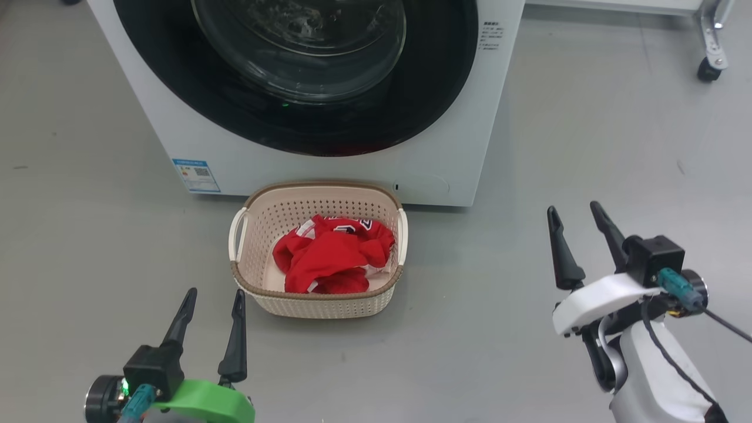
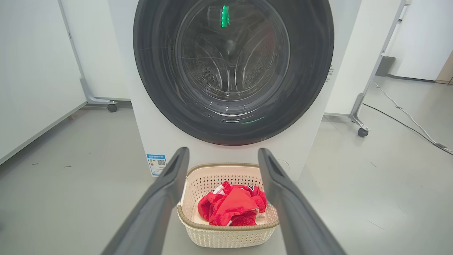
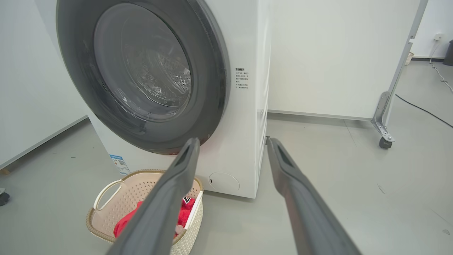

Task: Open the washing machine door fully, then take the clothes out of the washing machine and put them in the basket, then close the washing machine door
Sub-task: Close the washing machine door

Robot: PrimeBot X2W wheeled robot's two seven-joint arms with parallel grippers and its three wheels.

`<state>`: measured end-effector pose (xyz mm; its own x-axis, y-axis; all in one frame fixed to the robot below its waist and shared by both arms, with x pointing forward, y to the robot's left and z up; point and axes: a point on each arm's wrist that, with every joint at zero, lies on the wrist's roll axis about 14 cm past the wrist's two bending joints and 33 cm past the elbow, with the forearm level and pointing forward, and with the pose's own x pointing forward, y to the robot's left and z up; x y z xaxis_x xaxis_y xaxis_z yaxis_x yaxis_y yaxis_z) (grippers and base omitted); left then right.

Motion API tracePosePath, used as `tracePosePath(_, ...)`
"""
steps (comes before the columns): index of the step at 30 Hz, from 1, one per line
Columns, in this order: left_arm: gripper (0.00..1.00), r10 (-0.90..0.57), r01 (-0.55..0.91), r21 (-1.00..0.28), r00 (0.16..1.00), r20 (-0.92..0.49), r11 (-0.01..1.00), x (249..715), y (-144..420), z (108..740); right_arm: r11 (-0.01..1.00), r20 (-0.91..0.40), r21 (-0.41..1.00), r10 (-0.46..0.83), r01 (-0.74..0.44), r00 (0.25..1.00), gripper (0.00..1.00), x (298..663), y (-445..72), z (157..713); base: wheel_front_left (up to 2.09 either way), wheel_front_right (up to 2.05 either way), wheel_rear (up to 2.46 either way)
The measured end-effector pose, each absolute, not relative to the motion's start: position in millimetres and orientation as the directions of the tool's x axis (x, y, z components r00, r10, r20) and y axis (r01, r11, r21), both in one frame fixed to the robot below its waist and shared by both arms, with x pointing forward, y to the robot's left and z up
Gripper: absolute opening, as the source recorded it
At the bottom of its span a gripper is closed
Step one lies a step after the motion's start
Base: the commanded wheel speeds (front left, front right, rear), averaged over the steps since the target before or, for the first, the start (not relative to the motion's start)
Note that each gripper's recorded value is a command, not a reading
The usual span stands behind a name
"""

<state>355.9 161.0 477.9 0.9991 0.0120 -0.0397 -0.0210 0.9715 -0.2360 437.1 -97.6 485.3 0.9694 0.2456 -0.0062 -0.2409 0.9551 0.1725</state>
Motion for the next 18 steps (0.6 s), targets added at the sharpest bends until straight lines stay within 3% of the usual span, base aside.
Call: tracePosePath(18,1.00,-0.064,0.049,-0.228,0.996,-0.062,0.972,346.3,140.7,478.4,0.972,-0.014,0.185,0.146,-0.141,0.989,1.00,378.0,-126.4,480.0,0.00,0.00,0.00)
